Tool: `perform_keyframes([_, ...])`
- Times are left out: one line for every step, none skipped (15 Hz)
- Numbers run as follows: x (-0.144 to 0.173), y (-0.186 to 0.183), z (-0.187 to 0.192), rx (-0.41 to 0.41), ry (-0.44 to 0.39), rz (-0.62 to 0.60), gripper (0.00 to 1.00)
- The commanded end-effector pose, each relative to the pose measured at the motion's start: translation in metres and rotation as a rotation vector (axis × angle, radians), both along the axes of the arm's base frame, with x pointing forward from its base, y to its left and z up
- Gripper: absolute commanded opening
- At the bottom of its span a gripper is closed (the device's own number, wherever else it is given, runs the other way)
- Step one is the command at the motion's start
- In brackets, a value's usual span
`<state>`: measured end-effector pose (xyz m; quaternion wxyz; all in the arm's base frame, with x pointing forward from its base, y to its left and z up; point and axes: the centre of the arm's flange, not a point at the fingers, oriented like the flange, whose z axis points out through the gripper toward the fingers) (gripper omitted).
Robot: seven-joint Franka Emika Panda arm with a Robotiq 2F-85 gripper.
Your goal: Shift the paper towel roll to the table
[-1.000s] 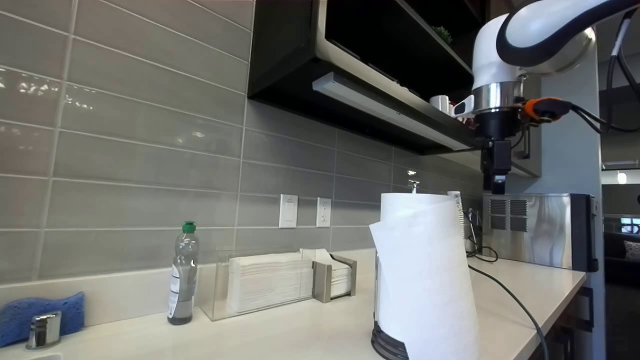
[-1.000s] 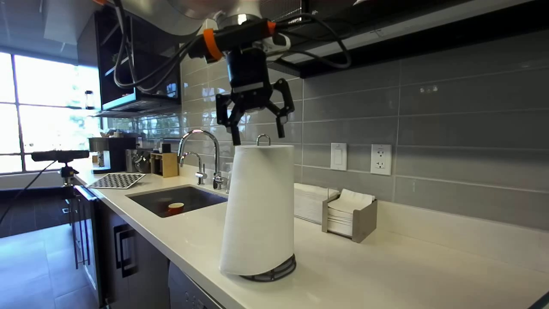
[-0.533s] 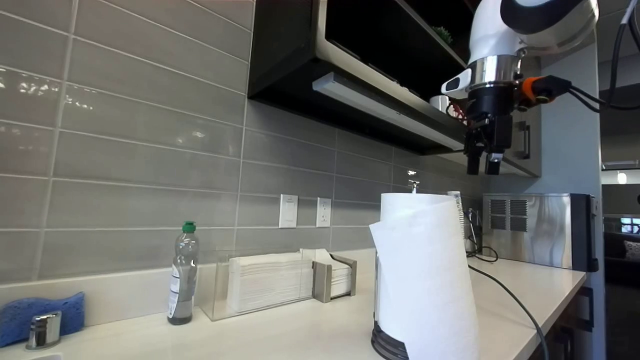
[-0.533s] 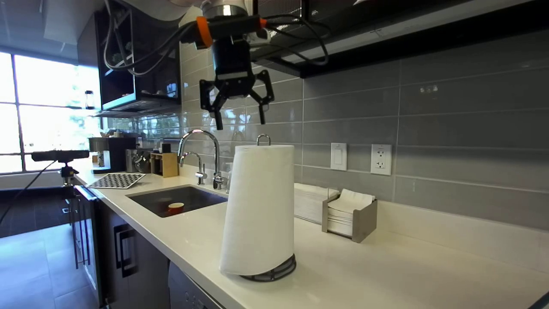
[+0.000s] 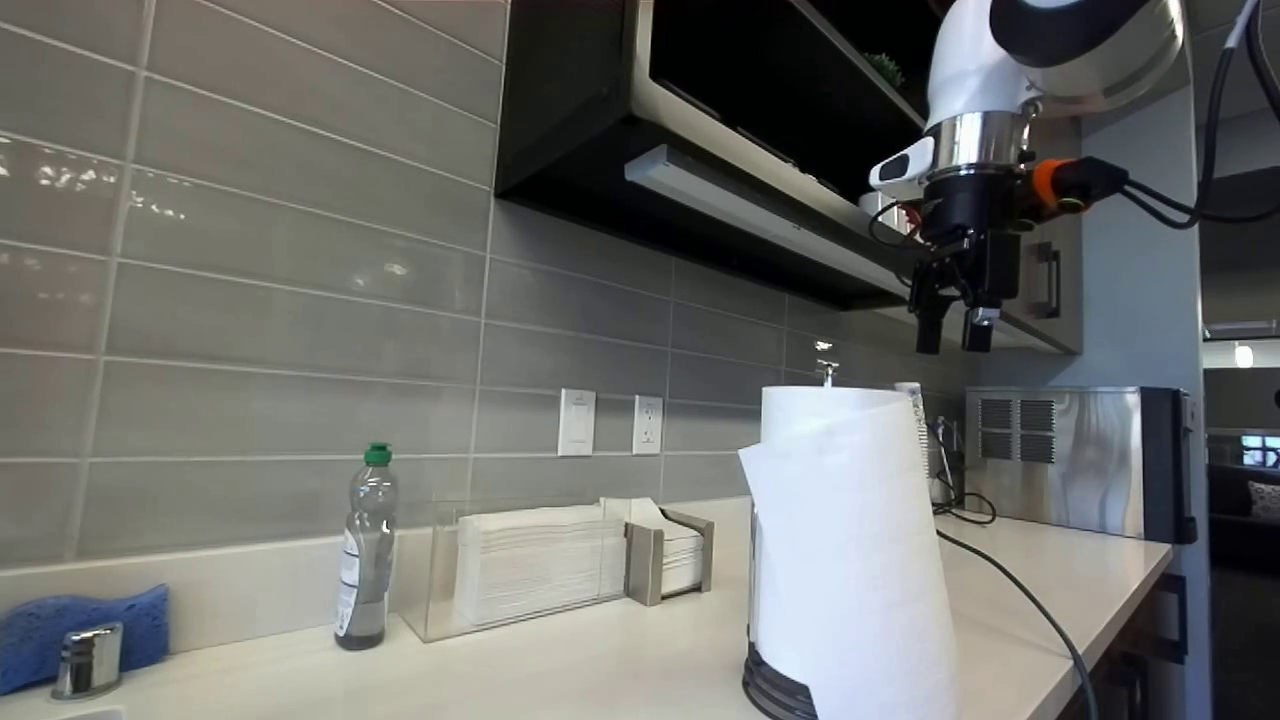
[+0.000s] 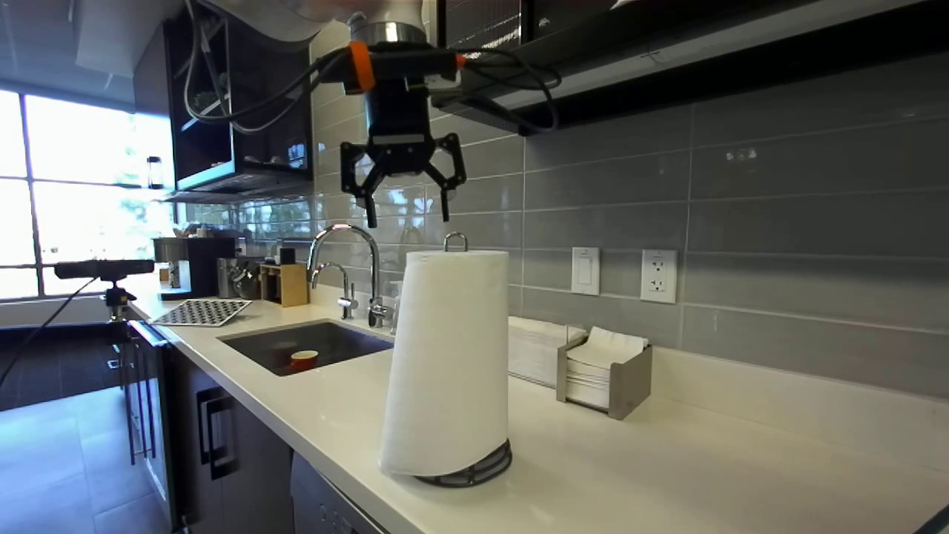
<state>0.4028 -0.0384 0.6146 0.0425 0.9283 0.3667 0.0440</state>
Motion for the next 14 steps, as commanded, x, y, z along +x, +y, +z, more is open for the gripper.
perform_keyframes([0.000,0.000,0.000,0.000,0.000,0.000,1.00])
perform_keyframes([0.000,0.000,0.000,0.000,0.000,0.000,1.00])
perform_keyframes([0.001,0.001,-0.005,0.009,-0.009,0.024,1.00])
perform_keyframes([0.001,0.001,-0.009,0.018,-0.014,0.038,1.00])
perform_keyframes([0.002,0.003,-0.015,0.030,-0.022,0.053,1.00])
perform_keyframes([0.002,0.004,-0.019,0.033,-0.030,0.067,1.00])
perform_keyframes([0.003,0.006,-0.022,0.042,-0.047,0.083,1.00])
perform_keyframes([0.004,0.009,-0.024,0.044,-0.065,0.102,1.00])
perform_keyframes([0.005,0.012,-0.024,0.048,-0.085,0.123,1.00])
perform_keyframes([0.006,0.016,-0.025,0.053,-0.101,0.149,1.00])
perform_keyframes([0.008,0.018,-0.027,0.056,-0.111,0.166,1.00])
perform_keyframes([0.010,0.021,-0.029,0.063,-0.124,0.187,1.00])
perform_keyframes([0.011,0.024,-0.031,0.066,-0.132,0.209,1.00])
perform_keyframes([0.013,0.026,-0.033,0.067,-0.143,0.230,1.00])
